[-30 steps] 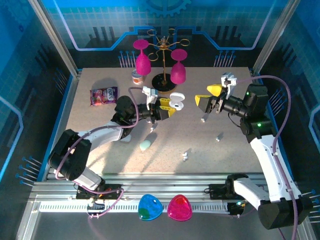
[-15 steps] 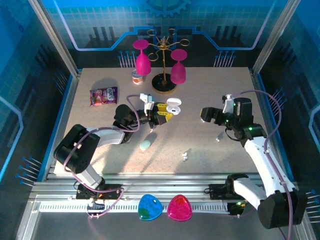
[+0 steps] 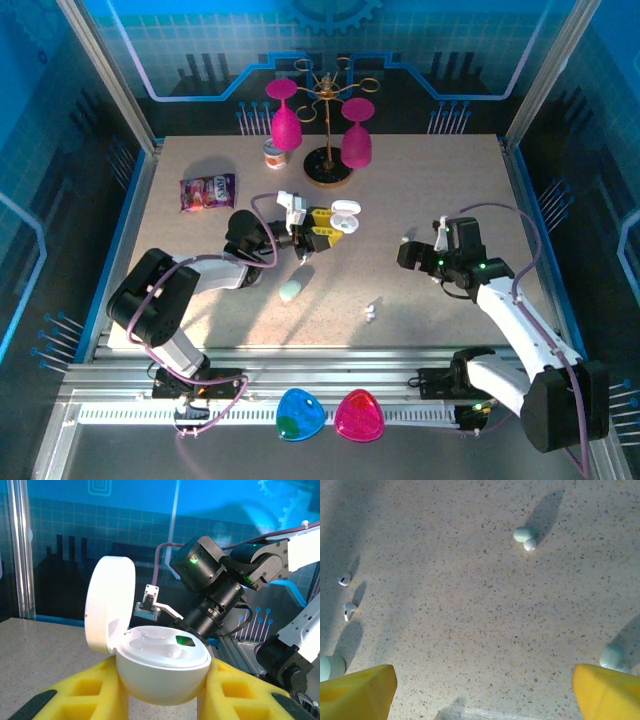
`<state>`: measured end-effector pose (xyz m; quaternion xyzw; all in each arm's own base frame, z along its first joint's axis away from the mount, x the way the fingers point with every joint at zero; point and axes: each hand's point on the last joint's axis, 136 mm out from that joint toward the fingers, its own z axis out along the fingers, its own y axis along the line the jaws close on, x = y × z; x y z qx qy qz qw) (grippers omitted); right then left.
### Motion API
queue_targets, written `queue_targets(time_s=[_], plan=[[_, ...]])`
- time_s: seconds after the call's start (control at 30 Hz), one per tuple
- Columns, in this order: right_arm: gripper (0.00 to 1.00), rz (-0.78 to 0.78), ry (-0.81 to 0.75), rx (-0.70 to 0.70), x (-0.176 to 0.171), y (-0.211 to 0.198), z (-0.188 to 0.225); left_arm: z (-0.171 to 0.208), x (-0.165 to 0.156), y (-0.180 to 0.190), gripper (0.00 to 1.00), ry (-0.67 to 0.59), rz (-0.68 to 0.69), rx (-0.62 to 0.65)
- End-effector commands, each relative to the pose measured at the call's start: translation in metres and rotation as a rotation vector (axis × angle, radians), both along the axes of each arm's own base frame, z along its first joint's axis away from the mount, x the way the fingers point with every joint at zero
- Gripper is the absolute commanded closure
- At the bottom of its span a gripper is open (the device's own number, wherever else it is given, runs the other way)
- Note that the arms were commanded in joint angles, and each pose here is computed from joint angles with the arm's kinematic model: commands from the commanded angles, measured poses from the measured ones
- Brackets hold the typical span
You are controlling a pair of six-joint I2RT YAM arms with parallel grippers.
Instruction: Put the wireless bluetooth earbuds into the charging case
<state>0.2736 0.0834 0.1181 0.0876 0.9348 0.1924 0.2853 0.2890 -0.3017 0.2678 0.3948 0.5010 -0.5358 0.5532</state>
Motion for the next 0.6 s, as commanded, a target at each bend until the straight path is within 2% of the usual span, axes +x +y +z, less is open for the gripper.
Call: queue_targets(time_s=[0.0,0.27,0.43,0.57], plan=[[0.12,-0.018,0.016,0.016,-0.002,0.002,-0.008,0.005,-0.014,0.004,0.77,-0.094,-0.034,0.002],[0.17,0.015,0.087,0.085,-0.006,0.026,-0.023,0.007,-0.017,0.009,0.77,-0.101,-0.026,0.0],[0.18,0.102,0.165,0.068,-0.029,0.054,-0.037,0.006,-0.016,0.015,0.77,-0.094,-0.005,0.0],[0.25,0.152,0.216,0.09,-0.054,0.074,-0.05,0.005,-0.015,0.02,0.78,-0.092,0.009,0.002]])
